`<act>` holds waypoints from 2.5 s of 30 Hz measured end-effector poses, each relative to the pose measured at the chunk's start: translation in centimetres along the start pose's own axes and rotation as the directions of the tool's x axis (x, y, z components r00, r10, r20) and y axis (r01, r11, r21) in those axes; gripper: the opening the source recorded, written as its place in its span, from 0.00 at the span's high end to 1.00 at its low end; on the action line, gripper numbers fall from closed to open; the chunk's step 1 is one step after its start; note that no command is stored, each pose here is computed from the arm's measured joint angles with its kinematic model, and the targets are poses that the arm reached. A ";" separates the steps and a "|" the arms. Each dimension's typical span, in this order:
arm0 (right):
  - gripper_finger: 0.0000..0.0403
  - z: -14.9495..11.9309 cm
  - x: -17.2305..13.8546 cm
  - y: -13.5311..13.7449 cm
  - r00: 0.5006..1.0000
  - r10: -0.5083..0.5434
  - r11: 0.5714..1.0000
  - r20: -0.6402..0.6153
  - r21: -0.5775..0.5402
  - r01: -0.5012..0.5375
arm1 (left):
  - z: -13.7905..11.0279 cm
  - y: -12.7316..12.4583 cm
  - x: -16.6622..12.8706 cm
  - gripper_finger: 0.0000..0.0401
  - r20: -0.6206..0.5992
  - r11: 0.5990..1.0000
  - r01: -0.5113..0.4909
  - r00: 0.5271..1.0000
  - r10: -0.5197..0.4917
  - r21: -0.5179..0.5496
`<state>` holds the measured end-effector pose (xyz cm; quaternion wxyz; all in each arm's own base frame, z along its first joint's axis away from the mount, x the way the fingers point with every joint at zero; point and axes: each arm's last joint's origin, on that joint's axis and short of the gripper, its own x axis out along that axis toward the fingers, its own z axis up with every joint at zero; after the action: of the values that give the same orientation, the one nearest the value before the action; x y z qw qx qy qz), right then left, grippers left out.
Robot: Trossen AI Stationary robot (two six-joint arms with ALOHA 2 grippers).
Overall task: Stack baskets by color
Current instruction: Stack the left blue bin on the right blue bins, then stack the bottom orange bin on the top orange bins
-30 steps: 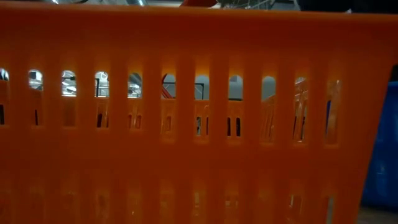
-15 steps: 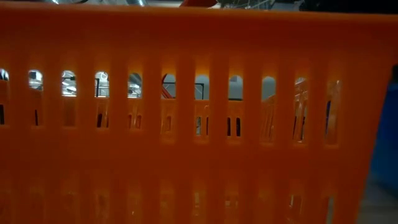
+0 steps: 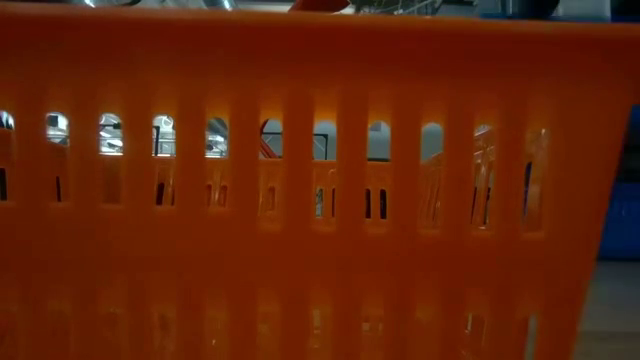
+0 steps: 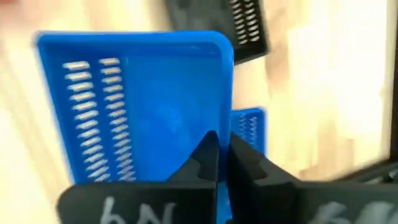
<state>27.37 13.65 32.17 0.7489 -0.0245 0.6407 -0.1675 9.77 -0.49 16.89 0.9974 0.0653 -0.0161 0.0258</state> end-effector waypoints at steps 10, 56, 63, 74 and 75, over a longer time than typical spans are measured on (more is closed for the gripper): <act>0.99 -4.3 3.7 -8.3 0.986 0.007 0.997 -0.169 0.072 0.005 | 0.0 0.0 0.0 1.00 0.000 1.000 0.000 1.000 0.000 0.000; 0.73 -4.2 7.0 -9.2 0.972 0.104 0.994 -0.209 -0.003 -0.107 | 0.0 0.0 0.0 1.00 0.004 1.000 0.000 1.000 0.000 0.015; 0.73 -4.7 6.6 -8.0 0.984 0.048 0.999 -0.173 0.013 -0.046 | 0.0 0.0 0.0 1.00 0.004 1.000 0.000 1.000 -0.001 0.015; 0.89 -7.2 6.0 -5.7 0.969 -0.242 0.970 -0.048 0.022 0.243 | 0.0 0.0 0.0 1.00 0.003 1.000 0.000 1.000 0.000 0.031; 0.90 -7.5 6.5 -5.7 0.960 -0.271 0.962 -0.073 0.024 0.273 | 0.0 0.0 0.0 1.00 0.003 1.000 0.000 1.000 0.000 0.032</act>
<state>19.61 7.80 26.09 0.6965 -0.0937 0.6539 -0.2803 9.77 -0.50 16.93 0.9962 0.0810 -0.0174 0.0258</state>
